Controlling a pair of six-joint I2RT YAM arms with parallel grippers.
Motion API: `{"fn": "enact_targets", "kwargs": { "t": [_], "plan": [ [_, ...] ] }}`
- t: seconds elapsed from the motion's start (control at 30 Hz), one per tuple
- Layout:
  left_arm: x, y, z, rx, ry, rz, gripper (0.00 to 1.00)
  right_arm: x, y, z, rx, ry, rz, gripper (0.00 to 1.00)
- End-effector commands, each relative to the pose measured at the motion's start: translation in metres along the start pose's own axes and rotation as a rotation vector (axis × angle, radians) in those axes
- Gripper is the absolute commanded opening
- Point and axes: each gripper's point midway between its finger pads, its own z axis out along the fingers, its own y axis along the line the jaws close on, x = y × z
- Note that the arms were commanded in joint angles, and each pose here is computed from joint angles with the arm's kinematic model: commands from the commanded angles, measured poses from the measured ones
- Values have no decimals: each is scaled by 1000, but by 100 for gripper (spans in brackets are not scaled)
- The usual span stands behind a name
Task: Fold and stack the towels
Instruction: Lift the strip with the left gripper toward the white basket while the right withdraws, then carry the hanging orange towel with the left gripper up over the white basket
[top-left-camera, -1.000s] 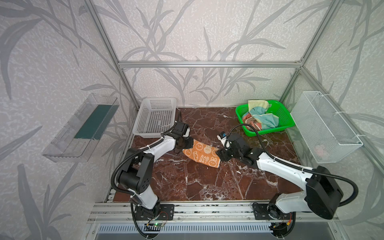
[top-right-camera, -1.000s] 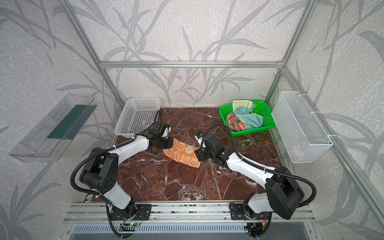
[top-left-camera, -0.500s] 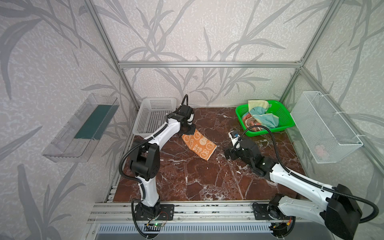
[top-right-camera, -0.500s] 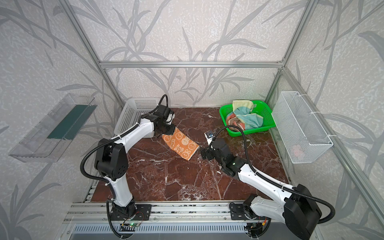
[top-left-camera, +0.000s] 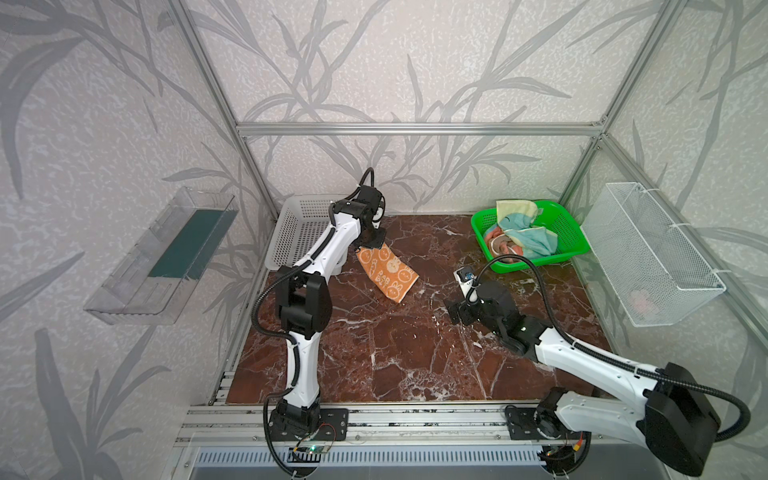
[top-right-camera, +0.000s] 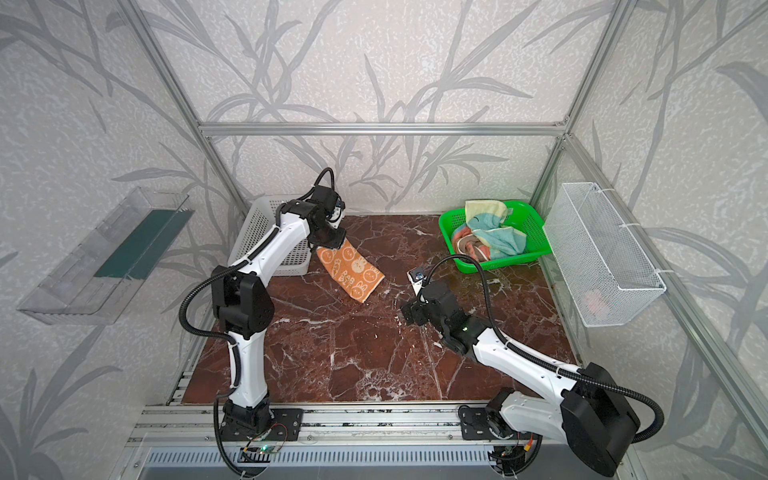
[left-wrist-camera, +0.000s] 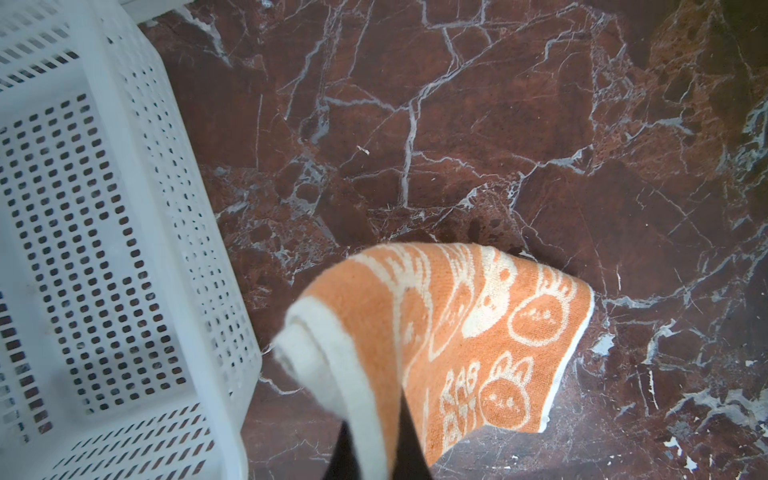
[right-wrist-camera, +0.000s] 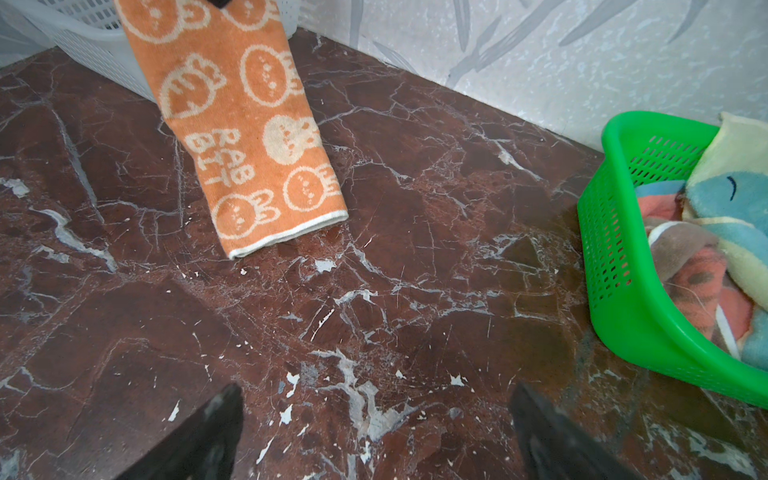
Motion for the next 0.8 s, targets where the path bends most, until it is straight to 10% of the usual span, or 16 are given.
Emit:
{"fn": "enact_targets", "kwargs": {
  "t": [0.0,0.77],
  "plan": [
    [10,3,-5,-15,53,41,0,0,3,3,-14,0,-17,99],
    [110,10,-21,-57,35,-105,0,-41,53,88,-158,126,45,99]
  ]
}}
